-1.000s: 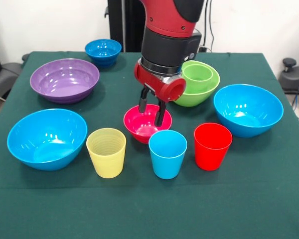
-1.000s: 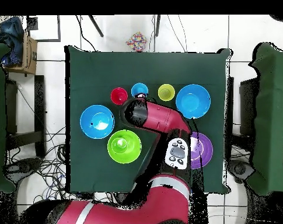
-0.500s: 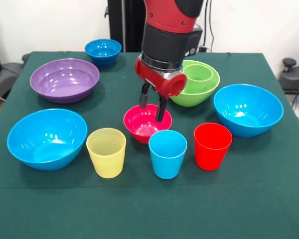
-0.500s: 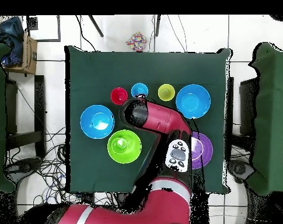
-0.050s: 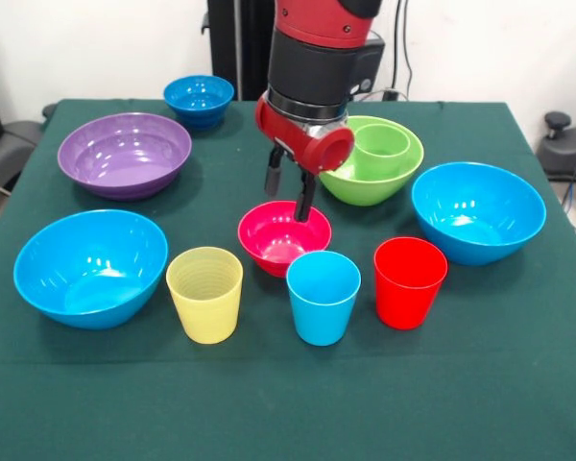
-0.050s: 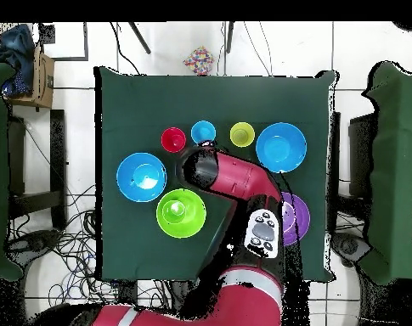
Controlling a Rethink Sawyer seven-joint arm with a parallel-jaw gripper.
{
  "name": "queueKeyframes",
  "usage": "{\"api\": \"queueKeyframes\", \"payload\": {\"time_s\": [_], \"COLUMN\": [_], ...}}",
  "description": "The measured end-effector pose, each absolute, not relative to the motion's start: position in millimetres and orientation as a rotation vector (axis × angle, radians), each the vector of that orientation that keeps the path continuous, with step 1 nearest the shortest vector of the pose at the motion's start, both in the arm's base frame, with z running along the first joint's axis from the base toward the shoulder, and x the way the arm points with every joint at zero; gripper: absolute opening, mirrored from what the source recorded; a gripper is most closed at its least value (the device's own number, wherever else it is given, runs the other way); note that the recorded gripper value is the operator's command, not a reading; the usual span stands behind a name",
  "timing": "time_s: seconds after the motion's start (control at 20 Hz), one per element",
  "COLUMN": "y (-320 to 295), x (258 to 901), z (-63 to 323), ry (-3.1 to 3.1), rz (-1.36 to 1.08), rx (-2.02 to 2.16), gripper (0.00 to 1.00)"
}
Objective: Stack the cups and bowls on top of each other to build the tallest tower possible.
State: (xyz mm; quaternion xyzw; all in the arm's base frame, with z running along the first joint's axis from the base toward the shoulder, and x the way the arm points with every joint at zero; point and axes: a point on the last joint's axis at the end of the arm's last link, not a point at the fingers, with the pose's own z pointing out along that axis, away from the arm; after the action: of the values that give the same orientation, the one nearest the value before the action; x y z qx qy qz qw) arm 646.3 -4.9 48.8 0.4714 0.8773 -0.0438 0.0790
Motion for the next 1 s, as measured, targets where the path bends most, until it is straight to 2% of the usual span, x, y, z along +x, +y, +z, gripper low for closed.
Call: {"api": "queueKeyframes", "payload": {"time_s": [1.0], "y": [-19.7], "x": [624.5], "z": [28.2], "ry": [2.649], "rz": [-0.201], "rx": [1.451], "gripper": [1.0]}}
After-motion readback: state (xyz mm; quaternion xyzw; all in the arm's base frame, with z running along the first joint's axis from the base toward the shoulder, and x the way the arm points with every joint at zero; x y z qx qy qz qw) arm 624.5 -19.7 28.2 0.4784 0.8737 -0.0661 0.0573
